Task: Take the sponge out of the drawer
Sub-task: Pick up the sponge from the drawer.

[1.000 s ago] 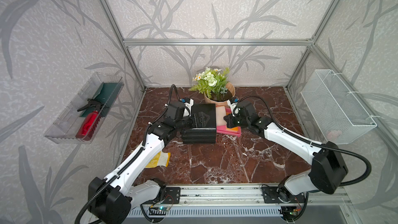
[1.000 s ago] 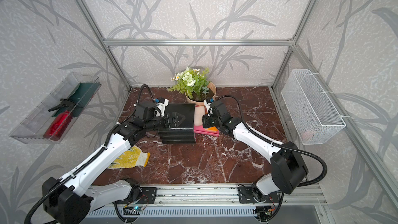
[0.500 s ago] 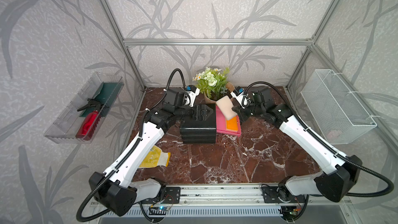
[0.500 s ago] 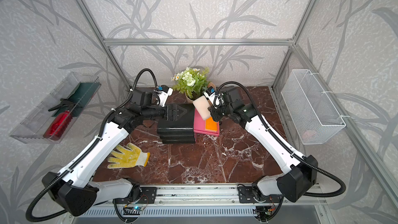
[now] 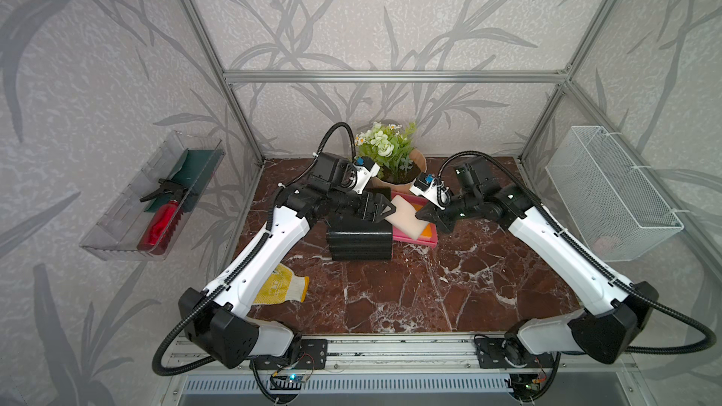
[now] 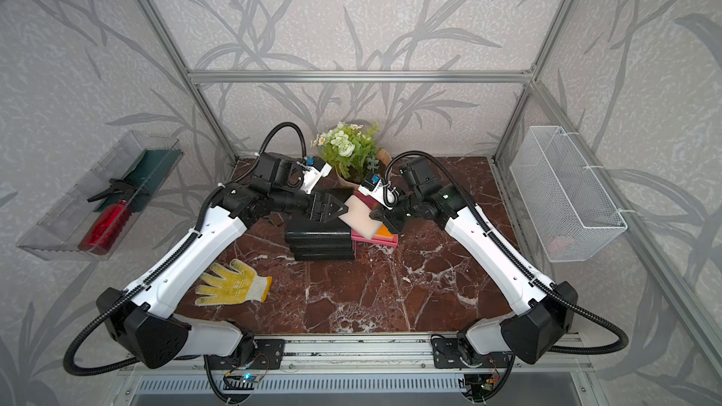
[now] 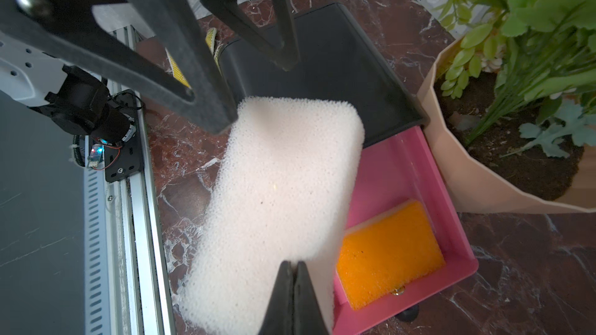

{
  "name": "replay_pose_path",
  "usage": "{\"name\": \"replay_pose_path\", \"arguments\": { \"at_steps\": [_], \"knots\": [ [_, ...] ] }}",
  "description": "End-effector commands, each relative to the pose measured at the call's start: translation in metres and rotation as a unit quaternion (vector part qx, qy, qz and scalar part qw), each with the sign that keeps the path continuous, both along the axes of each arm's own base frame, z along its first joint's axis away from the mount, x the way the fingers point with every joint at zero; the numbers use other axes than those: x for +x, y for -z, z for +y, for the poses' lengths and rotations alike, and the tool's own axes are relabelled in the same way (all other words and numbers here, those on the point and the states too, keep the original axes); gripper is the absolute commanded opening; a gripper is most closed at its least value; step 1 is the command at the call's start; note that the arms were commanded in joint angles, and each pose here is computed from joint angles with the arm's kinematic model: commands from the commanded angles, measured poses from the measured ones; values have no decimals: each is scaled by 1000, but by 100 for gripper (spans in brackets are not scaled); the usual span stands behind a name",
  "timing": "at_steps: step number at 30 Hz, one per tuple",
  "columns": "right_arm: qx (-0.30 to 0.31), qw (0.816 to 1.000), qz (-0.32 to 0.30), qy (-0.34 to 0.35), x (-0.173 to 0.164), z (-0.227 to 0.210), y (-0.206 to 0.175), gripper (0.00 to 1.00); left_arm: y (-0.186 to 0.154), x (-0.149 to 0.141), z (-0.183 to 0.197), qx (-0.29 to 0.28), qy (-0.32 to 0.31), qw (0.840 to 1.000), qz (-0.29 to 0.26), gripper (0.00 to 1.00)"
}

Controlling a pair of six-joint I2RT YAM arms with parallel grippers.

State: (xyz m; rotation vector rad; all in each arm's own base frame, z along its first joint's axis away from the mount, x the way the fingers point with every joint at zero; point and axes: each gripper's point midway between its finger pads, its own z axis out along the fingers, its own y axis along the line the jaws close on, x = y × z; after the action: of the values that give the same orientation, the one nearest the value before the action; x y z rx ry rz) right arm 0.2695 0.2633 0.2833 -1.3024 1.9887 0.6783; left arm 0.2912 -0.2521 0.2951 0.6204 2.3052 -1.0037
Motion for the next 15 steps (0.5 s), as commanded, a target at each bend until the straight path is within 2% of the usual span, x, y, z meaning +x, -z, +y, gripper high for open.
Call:
{"name": "replay_pose_path", "arguments": {
  "at_steps": [1,6,12,15],
  "knots": [
    [5,1000,5,-30,-9,6,-8,0,-6,-10,-6,2,36,999,-8,85],
    [7,999,6,-40,-9,11,-9,0,3,-10,-9,11,43,999,0,77],
    [5,999,10,-51,-11,15,-10,0,5,-8,-11,13,45,999,0,52],
    [7,998,10,-55,-13,16,-10,0,6,-7,-13,13,47,999,4,33]
  ]
}}
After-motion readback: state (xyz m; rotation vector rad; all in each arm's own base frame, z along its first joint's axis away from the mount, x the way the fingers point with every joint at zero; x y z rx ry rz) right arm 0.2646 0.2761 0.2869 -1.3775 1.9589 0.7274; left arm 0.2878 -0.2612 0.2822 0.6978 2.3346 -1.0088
